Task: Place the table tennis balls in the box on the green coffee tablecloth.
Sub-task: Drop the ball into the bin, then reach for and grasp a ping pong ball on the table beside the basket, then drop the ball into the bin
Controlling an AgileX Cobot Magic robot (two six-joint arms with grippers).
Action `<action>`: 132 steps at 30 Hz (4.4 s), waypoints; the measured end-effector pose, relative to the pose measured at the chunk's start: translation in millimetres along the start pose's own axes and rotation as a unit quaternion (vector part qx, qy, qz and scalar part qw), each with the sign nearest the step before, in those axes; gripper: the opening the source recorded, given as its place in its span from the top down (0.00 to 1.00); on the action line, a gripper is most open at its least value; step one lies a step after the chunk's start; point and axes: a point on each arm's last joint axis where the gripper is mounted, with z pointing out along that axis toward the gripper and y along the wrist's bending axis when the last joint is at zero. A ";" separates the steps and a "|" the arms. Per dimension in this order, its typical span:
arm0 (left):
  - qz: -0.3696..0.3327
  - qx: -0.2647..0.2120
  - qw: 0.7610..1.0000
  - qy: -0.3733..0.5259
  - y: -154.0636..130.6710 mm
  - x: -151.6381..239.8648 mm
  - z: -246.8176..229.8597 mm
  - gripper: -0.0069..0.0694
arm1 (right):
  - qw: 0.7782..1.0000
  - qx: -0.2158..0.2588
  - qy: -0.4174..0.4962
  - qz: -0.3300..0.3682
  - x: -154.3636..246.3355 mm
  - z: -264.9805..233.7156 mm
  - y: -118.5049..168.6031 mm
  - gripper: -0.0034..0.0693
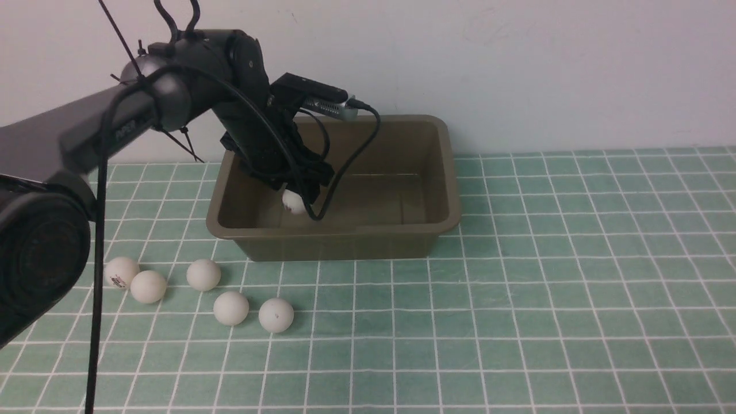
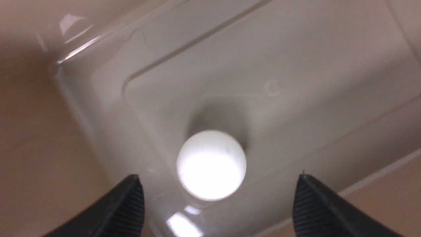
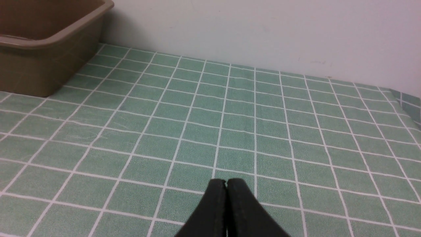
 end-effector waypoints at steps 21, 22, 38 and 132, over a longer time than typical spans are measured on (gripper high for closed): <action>-0.120 -0.070 0.990 0.017 96.4 52.1 -137.8 0.21 | 1.000 0.000 0.000 0.000 0.0 0.0 0.0 0.98; -0.128 -0.069 0.989 0.017 100.4 55.5 -139.0 0.21 | 1.000 0.000 0.000 0.000 0.0 0.0 0.0 0.98; -0.233 -0.047 0.969 0.064 142.4 130.5 -76.7 0.21 | 1.000 0.000 0.000 0.000 0.0 0.0 0.0 0.98; 0.045 -0.080 0.996 0.021 2.6 10.6 -115.6 0.20 | 1.000 0.000 0.000 0.000 0.0 0.0 0.0 0.98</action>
